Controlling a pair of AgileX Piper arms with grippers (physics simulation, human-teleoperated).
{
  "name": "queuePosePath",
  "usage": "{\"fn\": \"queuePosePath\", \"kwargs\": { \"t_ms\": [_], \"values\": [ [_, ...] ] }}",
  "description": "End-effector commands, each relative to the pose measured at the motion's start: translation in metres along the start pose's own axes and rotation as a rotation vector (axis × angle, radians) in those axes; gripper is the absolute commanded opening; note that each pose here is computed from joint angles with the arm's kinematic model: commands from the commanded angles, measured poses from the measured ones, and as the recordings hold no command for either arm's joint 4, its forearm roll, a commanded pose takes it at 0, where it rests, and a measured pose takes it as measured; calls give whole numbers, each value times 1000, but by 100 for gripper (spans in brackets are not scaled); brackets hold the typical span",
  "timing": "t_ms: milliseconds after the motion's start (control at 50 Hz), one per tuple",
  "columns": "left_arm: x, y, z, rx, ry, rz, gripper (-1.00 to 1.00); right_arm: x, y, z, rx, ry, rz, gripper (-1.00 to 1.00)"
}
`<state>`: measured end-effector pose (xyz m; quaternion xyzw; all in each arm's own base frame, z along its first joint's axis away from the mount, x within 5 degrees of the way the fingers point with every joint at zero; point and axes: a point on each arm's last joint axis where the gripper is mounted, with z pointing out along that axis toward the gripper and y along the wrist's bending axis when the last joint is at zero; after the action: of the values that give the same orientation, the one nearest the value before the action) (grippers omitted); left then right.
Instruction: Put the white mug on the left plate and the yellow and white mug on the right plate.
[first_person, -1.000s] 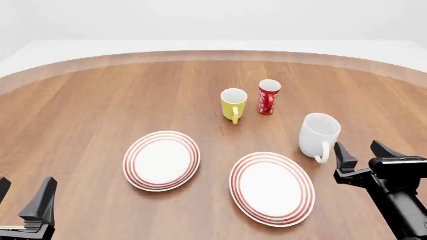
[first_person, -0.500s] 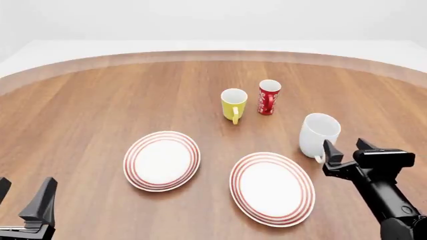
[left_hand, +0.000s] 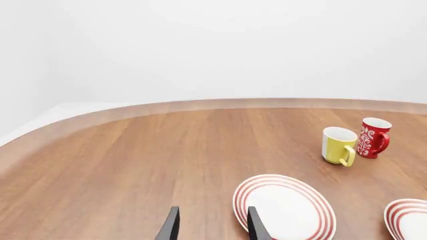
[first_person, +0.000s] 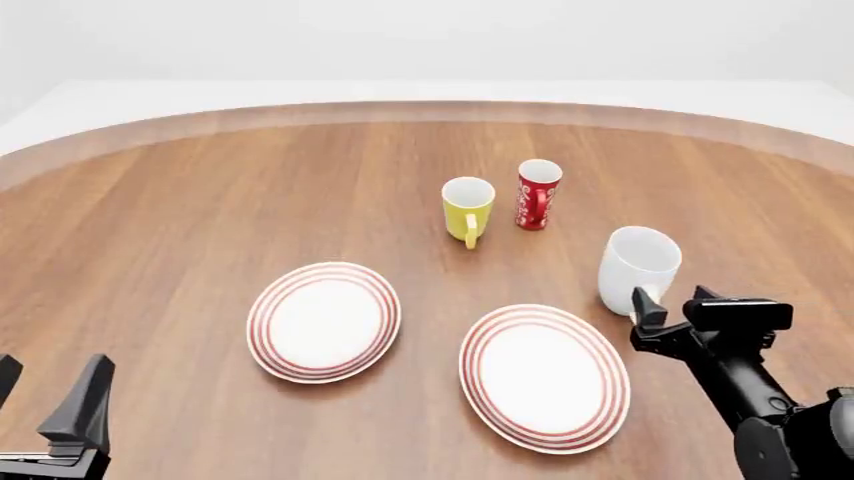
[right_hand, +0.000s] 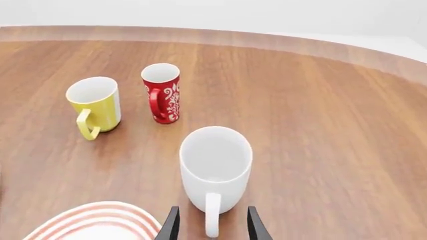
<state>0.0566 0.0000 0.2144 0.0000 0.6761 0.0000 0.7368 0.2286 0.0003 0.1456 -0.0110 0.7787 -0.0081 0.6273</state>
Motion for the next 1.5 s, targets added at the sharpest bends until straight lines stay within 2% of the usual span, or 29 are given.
{"fn": "queuePosePath", "kwargs": {
  "t_ms": [20, 500, 520, 800, 1260, 1500],
  "values": [
    [0, 0, 0, 0, 0, 0, 100, 10, 1, 8, -3, 27, 2, 100],
    [0, 0, 0, 0, 0, 0, 100, 23, 0, 22, 0, 74, 6, 100],
    [0, 0, 0, 0, 0, 0, 100, 23, 0, 22, -1, 73, 5, -100],
    [0, 0, 0, 0, 0, 0, 100, 17, -2, 14, 7, 47, 15, -100],
    [0, 0, 0, 0, 0, 0, 100, -23, 7, -24, -36, -64, 15, -100],
    [0, 0, 0, 0, 0, 0, 100, -33, 14, -36, -73, -92, 7, -100]
  ]
}}
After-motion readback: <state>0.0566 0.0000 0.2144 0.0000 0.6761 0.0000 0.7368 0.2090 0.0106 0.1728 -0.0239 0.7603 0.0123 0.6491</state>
